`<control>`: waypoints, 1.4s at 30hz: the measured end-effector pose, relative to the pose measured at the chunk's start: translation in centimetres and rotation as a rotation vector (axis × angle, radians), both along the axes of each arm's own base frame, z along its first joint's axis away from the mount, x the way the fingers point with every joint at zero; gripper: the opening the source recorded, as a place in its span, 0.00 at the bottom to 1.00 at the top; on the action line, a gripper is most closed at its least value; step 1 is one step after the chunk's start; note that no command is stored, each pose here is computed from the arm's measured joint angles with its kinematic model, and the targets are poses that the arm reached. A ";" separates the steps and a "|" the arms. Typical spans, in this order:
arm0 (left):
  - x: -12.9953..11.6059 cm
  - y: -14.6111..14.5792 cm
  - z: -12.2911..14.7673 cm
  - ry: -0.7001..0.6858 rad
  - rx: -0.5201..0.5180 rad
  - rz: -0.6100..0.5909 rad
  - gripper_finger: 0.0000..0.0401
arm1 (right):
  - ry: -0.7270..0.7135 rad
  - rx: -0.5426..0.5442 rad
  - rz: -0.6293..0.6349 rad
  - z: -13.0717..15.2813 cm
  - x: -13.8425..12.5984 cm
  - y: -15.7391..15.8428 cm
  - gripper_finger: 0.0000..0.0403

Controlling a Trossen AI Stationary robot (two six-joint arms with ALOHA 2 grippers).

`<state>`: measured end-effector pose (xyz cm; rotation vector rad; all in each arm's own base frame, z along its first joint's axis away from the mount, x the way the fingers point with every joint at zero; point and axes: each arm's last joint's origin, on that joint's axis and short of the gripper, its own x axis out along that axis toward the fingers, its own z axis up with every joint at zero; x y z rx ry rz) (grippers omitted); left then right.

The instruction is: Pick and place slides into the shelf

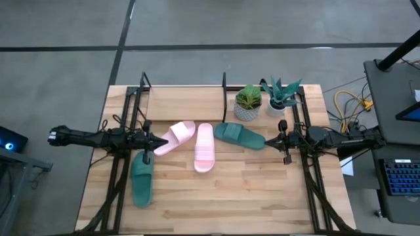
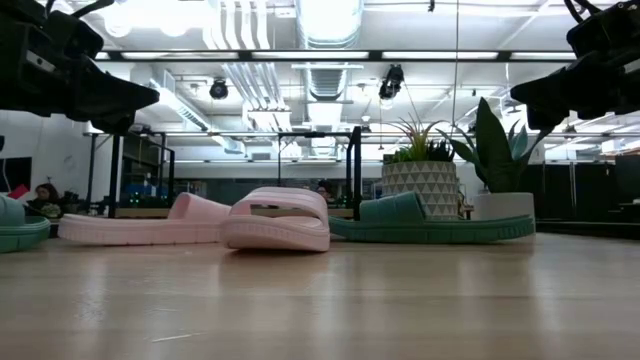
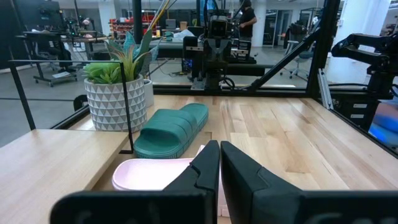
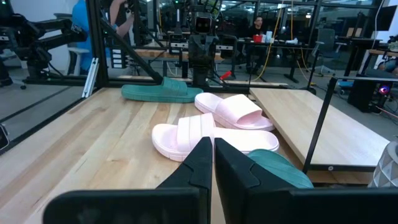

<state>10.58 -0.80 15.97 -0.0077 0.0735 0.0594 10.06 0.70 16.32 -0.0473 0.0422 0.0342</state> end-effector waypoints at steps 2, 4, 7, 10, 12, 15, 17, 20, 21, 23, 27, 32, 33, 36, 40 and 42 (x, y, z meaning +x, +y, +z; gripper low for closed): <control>0.0 0.0 0.0 0.000 0.000 0.000 0.00 | 0.000 0.000 0.000 0.0 0.0 0.0 0.02; 0.0 0.0 0.0 0.000 0.000 0.000 0.00 | 0.000 0.000 0.000 0.0 0.0 0.0 0.02; 0.0 0.0 0.0 0.000 0.000 0.000 0.00 | 0.000 0.000 0.000 0.0 0.0 0.0 0.02; 0.0 0.0 0.0 0.000 0.000 0.000 0.00 | 0.000 0.000 0.000 0.0 0.0 0.0 0.02; 0.0 0.0 0.0 0.000 0.000 0.000 0.00 | 0.001 0.000 0.000 0.0 0.0 0.0 0.02; 0.0 0.0 0.0 0.000 0.000 0.000 0.00 | 0.000 0.000 0.000 0.0 0.0 0.0 0.02; 0.0 0.0 0.0 0.000 0.000 0.000 0.00 | 0.000 0.000 0.000 0.0 0.0 0.0 0.02; 0.0 0.0 0.0 0.000 0.000 0.000 0.00 | 0.000 0.000 0.000 0.0 0.0 0.0 0.02; 0.0 0.0 0.0 0.000 0.000 0.000 0.00 | 0.000 0.000 0.000 0.0 0.0 0.0 0.02; 0.0 0.0 0.0 0.000 0.000 0.000 0.00 | 0.000 0.000 0.000 0.0 0.0 0.0 0.02; 0.0 0.0 0.0 0.000 0.000 0.000 0.00 | 0.000 0.000 0.000 0.0 0.0 0.0 0.02; 0.0 0.1 0.0 0.001 0.034 0.021 0.00 | -0.011 0.000 -0.002 0.1 0.0 0.0 0.02; 0.0 0.1 0.0 0.001 0.030 0.024 0.00 | -0.025 -0.004 -0.002 0.2 0.0 0.0 0.02; 0.0 0.1 0.0 0.001 0.030 0.024 0.00 | -0.058 -0.011 -0.002 0.5 0.0 0.0 0.02; 0.0 0.1 0.1 -0.004 0.027 0.024 0.00 | -0.091 -0.002 -0.002 0.9 0.0 0.0 0.02; 0.0 0.1 0.1 -0.014 -0.009 0.027 0.00 | -0.097 0.000 -0.002 0.9 0.0 0.0 0.02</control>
